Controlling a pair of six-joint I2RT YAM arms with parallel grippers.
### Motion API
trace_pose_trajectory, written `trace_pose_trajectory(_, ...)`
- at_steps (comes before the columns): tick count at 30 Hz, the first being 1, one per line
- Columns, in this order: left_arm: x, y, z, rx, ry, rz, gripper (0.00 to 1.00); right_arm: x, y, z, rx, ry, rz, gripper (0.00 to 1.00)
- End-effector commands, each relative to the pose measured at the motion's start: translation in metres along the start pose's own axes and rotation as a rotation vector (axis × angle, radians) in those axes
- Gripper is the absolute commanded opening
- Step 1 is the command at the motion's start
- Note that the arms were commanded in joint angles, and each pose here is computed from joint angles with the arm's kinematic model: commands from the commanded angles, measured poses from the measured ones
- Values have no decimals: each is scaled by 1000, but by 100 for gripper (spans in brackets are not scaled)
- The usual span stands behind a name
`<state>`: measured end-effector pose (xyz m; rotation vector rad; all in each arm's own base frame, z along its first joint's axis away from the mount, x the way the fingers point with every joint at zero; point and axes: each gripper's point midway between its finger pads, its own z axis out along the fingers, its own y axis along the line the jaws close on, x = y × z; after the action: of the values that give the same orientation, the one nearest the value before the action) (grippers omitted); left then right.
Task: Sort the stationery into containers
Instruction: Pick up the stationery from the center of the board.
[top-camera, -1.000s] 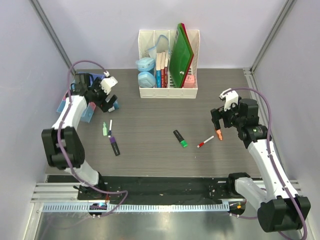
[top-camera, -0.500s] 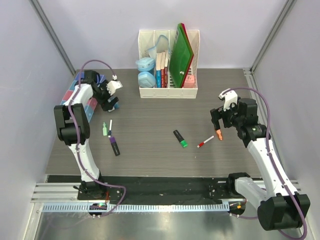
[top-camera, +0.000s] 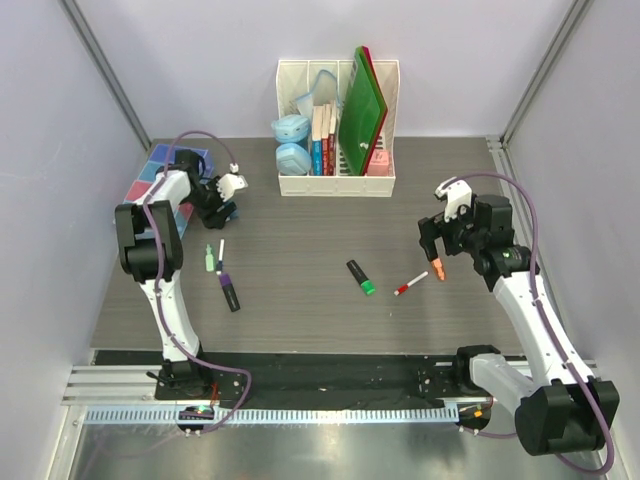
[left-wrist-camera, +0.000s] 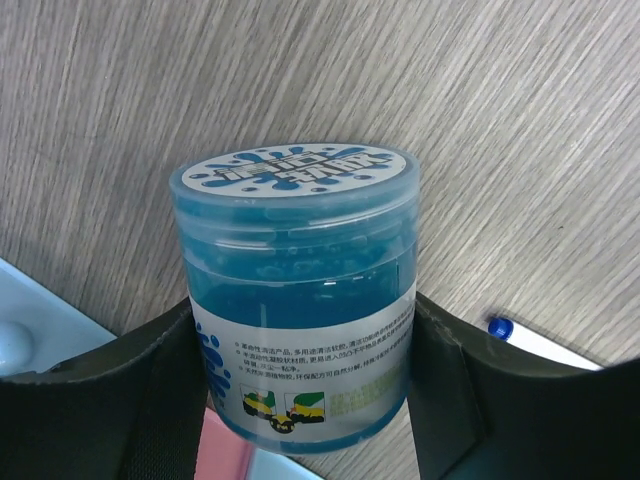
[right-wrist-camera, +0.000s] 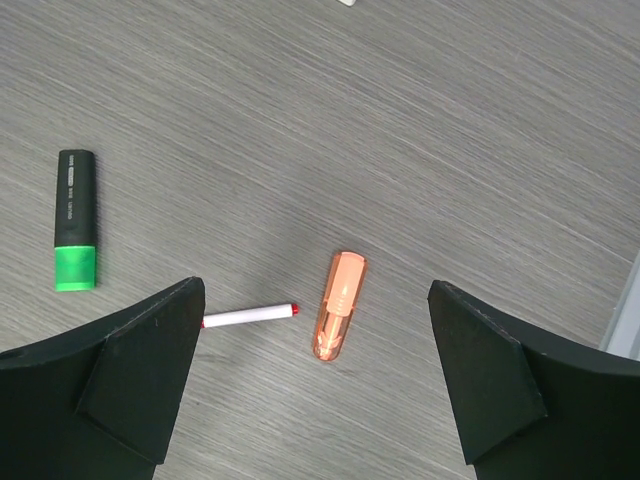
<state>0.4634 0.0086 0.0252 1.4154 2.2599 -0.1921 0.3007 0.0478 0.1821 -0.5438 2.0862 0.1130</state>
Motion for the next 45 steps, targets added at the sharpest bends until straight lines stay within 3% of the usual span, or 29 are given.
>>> trace_pose_trajectory(1, 2, -8, 4, 43, 7, -8, 40, -19, 2, -2, -36, -45, -10, 100)
trace_pose_trajectory(7, -7, -24, 11, 75, -26, -25, 31, -34, 21, -2, -167, -73, -23, 100)
trace_pose_trajectory(10, -19, -36, 12, 85, -63, -26, 18, -49, 44, -6, -312, -125, -37, 100)
trace_pose_trajectory(12, -30, -44, 11, 80, -92, -15, 9, -59, 56, -9, -394, -159, -37, 100)
trace_pose_trajectory(19, -92, -68, -20, 57, -253, -1, 0, -112, 83, -15, -646, -271, 76, 100)
trace_pose_trajectory(26, -145, -93, -76, 2, -415, 33, 0, -142, 92, 2, -815, -298, 252, 100)
trace_pose_trajectory(31, -181, -129, -118, -6, -530, 100, 0, -151, 109, 20, -931, -241, 368, 99)
trace_pose_trajectory(39, -201, -207, -123, 51, -558, 226, 0, -154, 160, 23, -1064, -177, 327, 99)
trace_pose_trajectory(45, -215, -233, -125, 65, -556, 272, 0, -142, 182, 31, -1075, -121, 313, 99)
